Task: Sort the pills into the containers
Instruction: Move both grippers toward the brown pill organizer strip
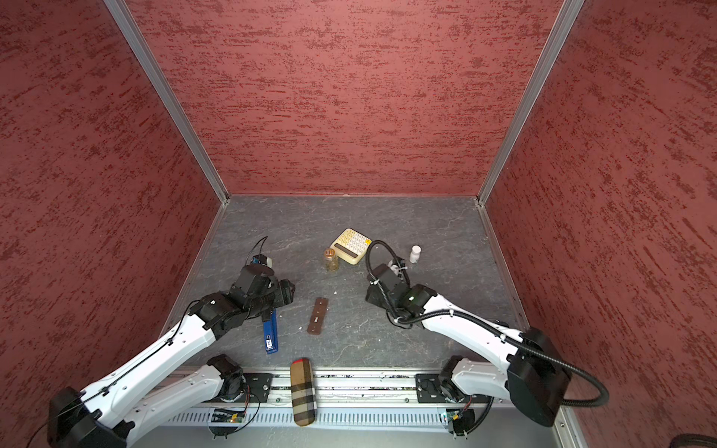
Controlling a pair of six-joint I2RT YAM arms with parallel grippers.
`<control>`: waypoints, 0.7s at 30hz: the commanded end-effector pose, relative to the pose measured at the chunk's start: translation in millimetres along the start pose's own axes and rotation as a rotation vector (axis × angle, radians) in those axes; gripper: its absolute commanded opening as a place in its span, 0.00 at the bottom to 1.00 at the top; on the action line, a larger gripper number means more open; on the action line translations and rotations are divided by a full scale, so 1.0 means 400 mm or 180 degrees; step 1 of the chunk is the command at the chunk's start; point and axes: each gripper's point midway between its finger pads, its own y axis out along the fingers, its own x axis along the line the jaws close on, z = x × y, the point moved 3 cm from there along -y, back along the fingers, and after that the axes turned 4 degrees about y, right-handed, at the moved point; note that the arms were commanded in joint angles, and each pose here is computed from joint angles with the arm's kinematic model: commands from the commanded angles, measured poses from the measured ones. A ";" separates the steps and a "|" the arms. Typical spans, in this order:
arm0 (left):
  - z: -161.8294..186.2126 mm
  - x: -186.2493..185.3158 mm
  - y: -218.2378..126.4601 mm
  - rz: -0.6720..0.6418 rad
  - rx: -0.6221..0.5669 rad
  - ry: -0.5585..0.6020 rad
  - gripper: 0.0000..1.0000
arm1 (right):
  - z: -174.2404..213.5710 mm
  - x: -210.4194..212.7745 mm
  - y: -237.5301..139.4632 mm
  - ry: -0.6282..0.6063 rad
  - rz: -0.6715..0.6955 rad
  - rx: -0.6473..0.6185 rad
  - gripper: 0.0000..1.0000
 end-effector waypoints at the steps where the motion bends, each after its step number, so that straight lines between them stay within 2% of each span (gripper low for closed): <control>1: 0.027 0.021 -0.022 -0.0079 0.0078 -0.0143 0.78 | 0.039 0.057 0.005 0.0132 0.0151 -0.0011 0.62; 9: 0.042 0.063 -0.093 -0.0061 -0.0106 -0.0397 0.78 | 0.195 0.222 0.066 -0.0286 0.0339 0.0219 0.63; 14: 0.028 0.090 -0.150 0.0072 -0.0495 -0.0577 0.78 | 0.257 0.263 0.105 -0.0363 0.0370 0.0435 0.64; 21: 0.019 0.116 -0.185 0.0027 -0.0708 -0.0644 0.79 | 0.301 0.275 0.156 -0.0448 0.0483 0.0636 0.67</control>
